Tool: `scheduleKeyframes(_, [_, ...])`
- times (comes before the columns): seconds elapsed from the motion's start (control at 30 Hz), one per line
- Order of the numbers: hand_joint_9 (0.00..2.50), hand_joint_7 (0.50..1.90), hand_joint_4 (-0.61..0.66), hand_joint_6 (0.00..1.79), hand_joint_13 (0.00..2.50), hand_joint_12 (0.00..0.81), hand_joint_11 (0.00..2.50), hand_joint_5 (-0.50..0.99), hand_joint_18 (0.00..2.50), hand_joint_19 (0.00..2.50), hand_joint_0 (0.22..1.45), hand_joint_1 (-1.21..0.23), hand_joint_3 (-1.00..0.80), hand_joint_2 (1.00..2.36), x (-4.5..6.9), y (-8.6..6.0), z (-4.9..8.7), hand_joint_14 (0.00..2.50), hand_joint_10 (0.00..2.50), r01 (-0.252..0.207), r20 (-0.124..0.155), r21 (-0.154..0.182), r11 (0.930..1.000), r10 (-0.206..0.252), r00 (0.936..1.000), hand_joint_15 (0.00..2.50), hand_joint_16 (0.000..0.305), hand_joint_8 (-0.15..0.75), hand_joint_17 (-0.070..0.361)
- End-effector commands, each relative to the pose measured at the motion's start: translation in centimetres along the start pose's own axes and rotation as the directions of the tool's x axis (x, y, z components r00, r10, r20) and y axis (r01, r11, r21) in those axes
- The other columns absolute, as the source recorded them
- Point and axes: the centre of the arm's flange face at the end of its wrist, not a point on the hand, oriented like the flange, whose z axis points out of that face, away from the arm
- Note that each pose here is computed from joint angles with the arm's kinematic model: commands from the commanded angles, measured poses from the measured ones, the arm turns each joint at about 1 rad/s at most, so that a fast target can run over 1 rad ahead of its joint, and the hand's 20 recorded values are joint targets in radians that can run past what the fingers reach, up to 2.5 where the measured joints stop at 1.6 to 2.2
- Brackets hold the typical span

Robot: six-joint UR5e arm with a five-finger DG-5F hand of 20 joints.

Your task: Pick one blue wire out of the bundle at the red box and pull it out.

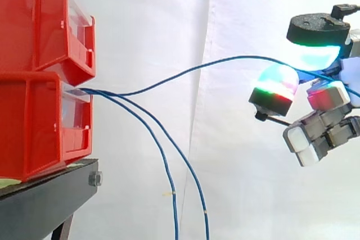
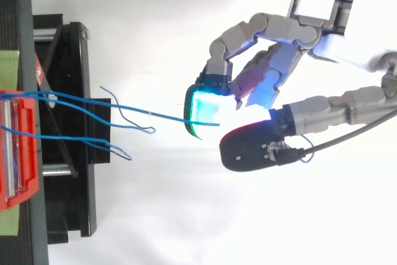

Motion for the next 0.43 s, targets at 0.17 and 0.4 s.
scheduleKeyframes(0.17, [1.26,0.93,-0.02,0.89,0.81,0.372,0.66,-0.05,0.55,0.51,0.61,-0.84,-0.04,1.02,-0.09,-0.01,0.01,0.02,0.03,-0.001,0.001,0.0,1.0,0.001,1.0,0.49,0.063,0.236,0.142])
scheduleKeyframes(0.4, [1.26,0.93,-0.02,0.89,0.81,0.373,0.65,-0.05,0.55,0.5,0.61,-0.84,-0.03,1.02,-0.09,-0.01,0.01,0.02,0.03,0.001,0.001,0.0,1.0,-0.001,1.0,0.48,0.063,0.229,0.142])
